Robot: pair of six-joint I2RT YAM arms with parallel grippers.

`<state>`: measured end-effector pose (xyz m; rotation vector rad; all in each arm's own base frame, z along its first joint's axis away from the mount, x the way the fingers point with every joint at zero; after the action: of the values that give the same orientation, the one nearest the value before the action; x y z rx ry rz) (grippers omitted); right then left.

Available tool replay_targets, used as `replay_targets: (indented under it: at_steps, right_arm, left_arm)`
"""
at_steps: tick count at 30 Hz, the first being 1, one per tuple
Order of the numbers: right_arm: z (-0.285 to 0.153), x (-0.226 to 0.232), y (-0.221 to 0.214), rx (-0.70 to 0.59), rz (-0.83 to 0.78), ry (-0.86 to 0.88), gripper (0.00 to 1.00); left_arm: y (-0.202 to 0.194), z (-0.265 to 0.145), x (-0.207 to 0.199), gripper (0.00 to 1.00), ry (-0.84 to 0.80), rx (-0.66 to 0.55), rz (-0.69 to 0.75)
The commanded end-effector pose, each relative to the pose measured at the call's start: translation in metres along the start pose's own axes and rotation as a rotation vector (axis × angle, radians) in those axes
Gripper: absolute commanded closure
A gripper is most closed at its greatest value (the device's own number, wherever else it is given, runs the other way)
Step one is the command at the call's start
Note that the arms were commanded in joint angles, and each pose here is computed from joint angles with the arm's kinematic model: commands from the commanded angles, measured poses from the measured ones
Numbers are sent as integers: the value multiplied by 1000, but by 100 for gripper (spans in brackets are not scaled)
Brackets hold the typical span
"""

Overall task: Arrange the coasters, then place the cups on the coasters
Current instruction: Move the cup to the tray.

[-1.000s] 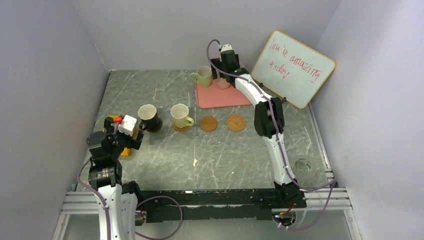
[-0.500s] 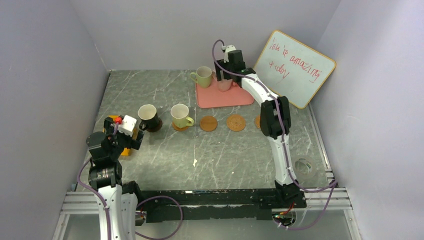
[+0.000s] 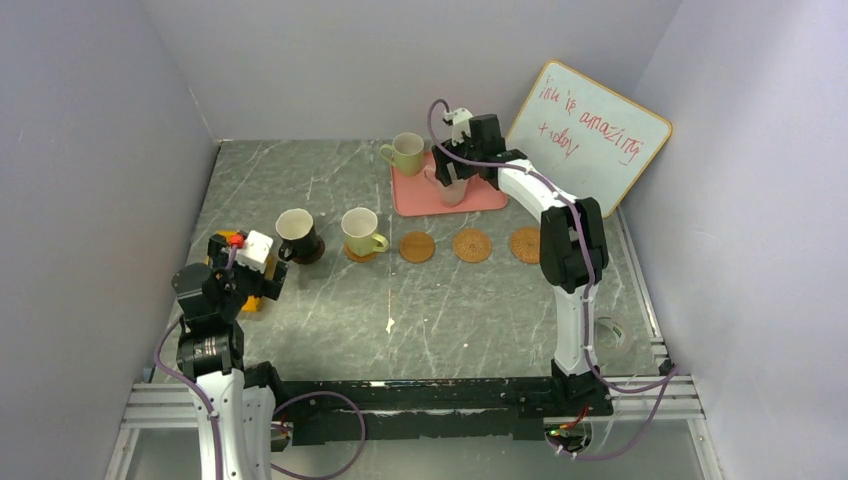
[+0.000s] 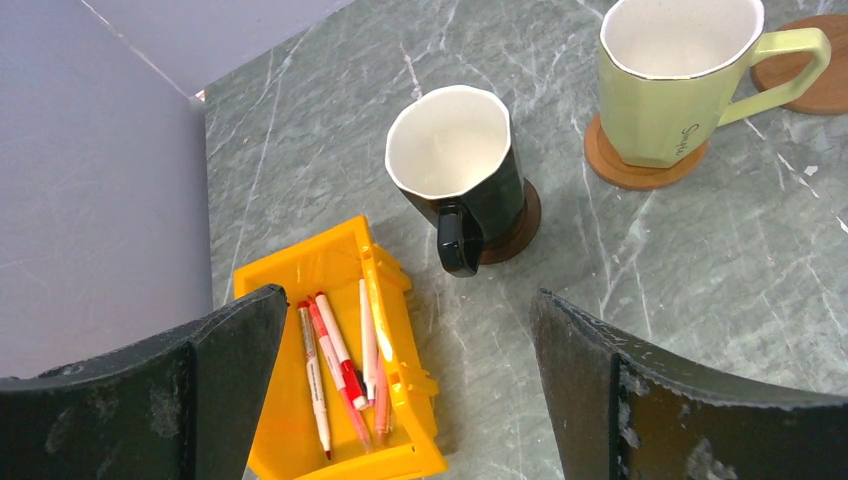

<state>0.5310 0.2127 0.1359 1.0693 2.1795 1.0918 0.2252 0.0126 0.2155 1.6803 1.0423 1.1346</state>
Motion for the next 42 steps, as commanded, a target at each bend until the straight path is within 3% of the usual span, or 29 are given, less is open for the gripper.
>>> replay_targets:
  at_steps: [1, 20, 21, 23, 24, 42]
  right_arm:
    - [-6, 5, 26, -87, -47, 27, 33]
    - [4, 53, 24, -45, -202, 159, 30]
    - [4, 54, 24, -42, -204, 158, 28]
    - [4, 54, 26, -43, -205, 139, 2]
    - [4, 54, 26, -39, -203, 130, 0]
    - [-29, 34, 65, -126, -202, -21, 0]
  left_arm:
    - [1, -1, 0, 4, -3, -8, 10]
    - [2, -2, 0, 4, -5, -13, 15]
    - [2, -2, 0, 4, -6, -12, 14]
    - [2, -2, 0, 4, -4, -11, 14]
    - [1, -2, 0, 4, -5, -11, 13]
    - [2, -2, 0, 4, -4, -14, 13]
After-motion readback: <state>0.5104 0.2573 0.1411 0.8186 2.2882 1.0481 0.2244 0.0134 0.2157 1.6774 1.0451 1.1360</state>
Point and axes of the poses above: each gripper's point midway between its finger pads, its own z axis out along the fingers, its own x axis along the line the jaws close on, y = z × x, the point moved 2 cm from there along -z, back along the fingers, and after that the axes turned 5 degrees about -z, right-handed, at the moved point
